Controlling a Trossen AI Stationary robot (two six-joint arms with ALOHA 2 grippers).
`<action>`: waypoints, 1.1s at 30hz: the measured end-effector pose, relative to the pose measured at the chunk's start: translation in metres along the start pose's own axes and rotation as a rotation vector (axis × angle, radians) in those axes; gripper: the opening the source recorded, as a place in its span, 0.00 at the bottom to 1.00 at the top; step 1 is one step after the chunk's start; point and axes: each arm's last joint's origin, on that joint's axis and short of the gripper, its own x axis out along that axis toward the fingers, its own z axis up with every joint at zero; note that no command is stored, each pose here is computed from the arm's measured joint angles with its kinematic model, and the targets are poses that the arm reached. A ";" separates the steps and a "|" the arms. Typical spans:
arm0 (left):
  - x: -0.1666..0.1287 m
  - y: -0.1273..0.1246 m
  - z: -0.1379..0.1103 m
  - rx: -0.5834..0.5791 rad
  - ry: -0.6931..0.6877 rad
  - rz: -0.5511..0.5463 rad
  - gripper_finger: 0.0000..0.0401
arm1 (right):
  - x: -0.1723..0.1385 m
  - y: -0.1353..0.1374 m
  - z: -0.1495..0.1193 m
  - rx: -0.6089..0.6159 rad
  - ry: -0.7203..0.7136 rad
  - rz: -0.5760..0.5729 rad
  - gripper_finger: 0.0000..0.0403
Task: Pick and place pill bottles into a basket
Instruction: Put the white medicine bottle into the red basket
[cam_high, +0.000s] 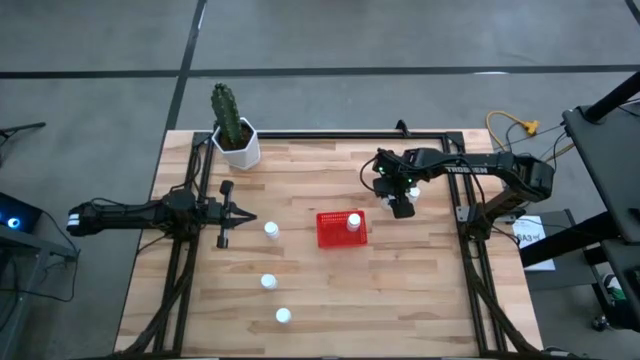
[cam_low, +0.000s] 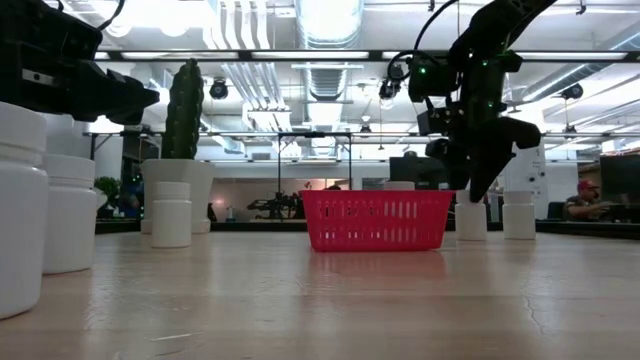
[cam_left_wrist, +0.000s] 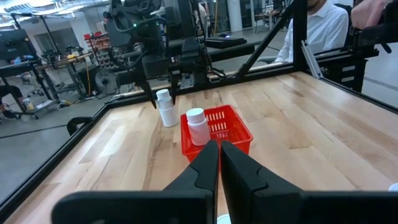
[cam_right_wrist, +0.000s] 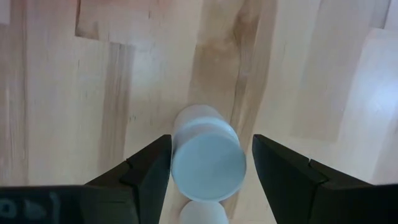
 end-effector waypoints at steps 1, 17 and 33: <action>0.000 0.000 0.000 0.000 0.000 0.000 0.00 | 0.000 0.000 0.000 0.000 -0.001 -0.001 0.53; 0.000 0.000 0.000 0.000 0.000 0.000 0.00 | 0.012 -0.002 0.002 0.002 0.028 0.015 0.52; 0.000 0.000 0.000 0.000 0.001 -0.001 0.00 | 0.012 -0.004 0.006 0.007 0.028 0.005 0.38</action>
